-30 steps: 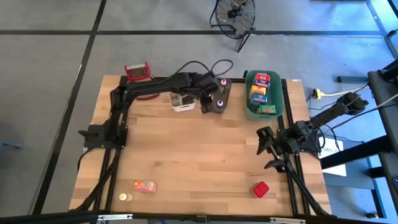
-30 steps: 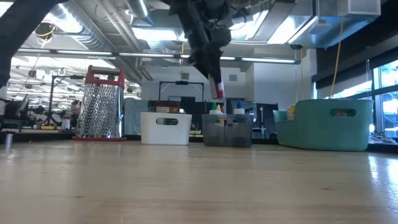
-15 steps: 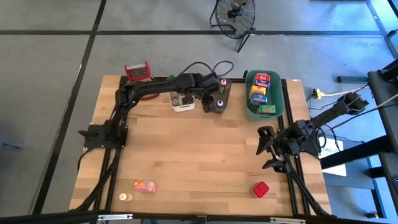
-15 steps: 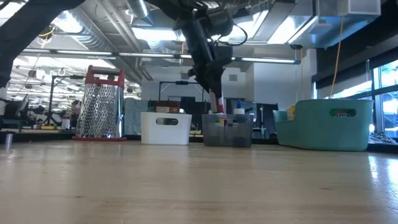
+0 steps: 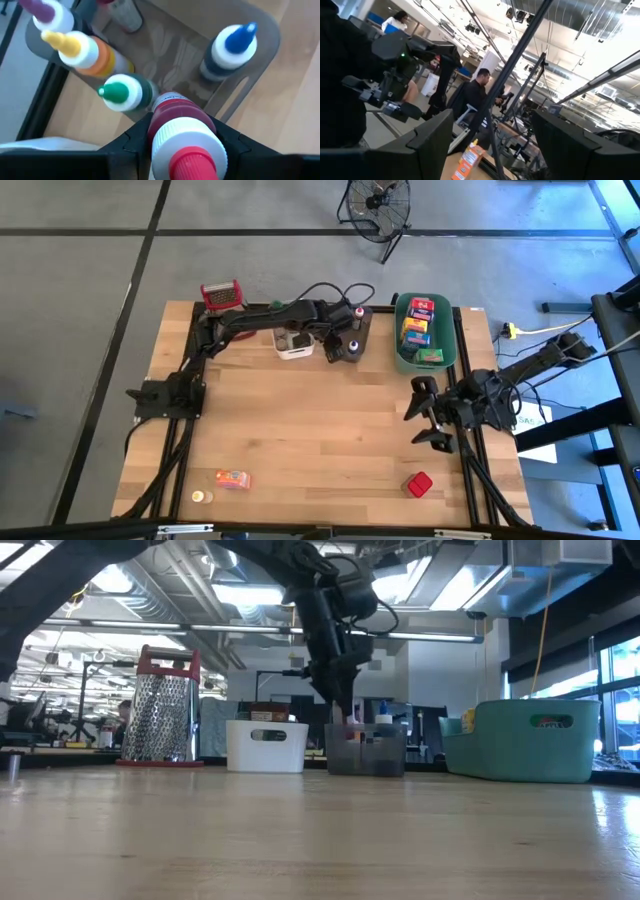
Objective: Pick & Place Kitchen Items
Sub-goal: Put the red coloring bottle into the black transparent bin, then put the orange cereal box into the green bin
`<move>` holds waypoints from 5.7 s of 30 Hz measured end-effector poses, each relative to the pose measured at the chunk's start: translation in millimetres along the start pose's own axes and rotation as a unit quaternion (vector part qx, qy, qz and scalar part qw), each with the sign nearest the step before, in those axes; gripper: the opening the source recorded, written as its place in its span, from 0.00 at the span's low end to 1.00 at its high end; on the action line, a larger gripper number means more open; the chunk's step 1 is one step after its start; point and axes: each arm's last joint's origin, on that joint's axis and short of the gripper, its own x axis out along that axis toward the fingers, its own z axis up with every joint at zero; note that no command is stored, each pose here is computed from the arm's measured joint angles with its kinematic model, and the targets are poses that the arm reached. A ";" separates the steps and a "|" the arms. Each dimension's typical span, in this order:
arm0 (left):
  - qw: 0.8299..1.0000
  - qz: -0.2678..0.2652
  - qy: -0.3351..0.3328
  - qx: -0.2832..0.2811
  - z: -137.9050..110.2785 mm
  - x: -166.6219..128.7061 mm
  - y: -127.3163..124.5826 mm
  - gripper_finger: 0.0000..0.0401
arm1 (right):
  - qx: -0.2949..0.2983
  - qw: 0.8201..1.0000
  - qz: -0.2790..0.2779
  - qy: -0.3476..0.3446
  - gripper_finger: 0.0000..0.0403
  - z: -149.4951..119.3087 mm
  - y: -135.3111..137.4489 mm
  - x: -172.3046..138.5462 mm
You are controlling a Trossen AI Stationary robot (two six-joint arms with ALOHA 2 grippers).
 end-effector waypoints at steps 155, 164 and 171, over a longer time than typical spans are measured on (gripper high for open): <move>0.989 -0.049 0.126 0.066 -20.8 -131.1 -118.3 0.84 | 0.076 0.997 0.005 0.002 0.68 -1.6 -2.3 -0.4; 0.981 -0.090 0.123 0.118 -54.9 -158.8 -192.2 0.84 | 0.076 0.997 0.005 0.002 0.68 -1.6 -2.3 -0.4; 0.956 -0.163 0.129 0.207 -105.3 -200.1 -255.9 0.84 | 0.075 0.997 0.005 0.002 0.68 -1.5 -2.4 -0.4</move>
